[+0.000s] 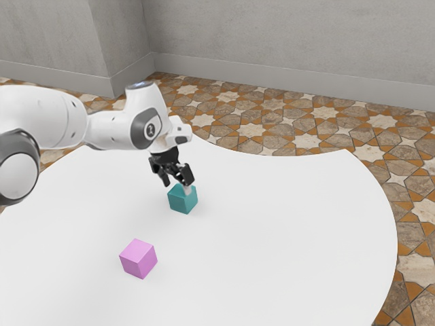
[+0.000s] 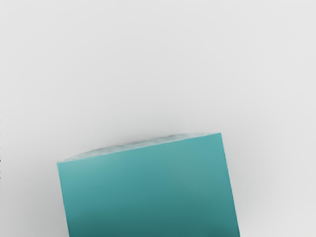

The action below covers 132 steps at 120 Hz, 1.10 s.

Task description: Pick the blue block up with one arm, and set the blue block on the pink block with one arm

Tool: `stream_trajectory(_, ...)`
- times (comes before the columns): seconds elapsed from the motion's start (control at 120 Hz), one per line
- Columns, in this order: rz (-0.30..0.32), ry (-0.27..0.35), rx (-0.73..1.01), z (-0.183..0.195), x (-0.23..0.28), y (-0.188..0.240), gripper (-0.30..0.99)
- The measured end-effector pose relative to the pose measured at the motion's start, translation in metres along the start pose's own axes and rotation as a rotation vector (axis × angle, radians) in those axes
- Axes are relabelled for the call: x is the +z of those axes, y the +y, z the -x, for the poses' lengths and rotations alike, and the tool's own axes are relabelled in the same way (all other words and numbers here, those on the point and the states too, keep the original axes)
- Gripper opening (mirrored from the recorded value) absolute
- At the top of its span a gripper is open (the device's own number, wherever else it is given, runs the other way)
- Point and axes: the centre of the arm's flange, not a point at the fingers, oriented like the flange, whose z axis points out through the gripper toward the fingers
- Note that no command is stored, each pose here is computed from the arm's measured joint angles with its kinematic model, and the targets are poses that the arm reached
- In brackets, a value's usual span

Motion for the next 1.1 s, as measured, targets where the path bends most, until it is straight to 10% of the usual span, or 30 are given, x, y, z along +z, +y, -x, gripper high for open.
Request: stream_trajectory(1.1, -0.017, -0.037, -0.083, -0.01, 0.014, -0.004, 0.67)
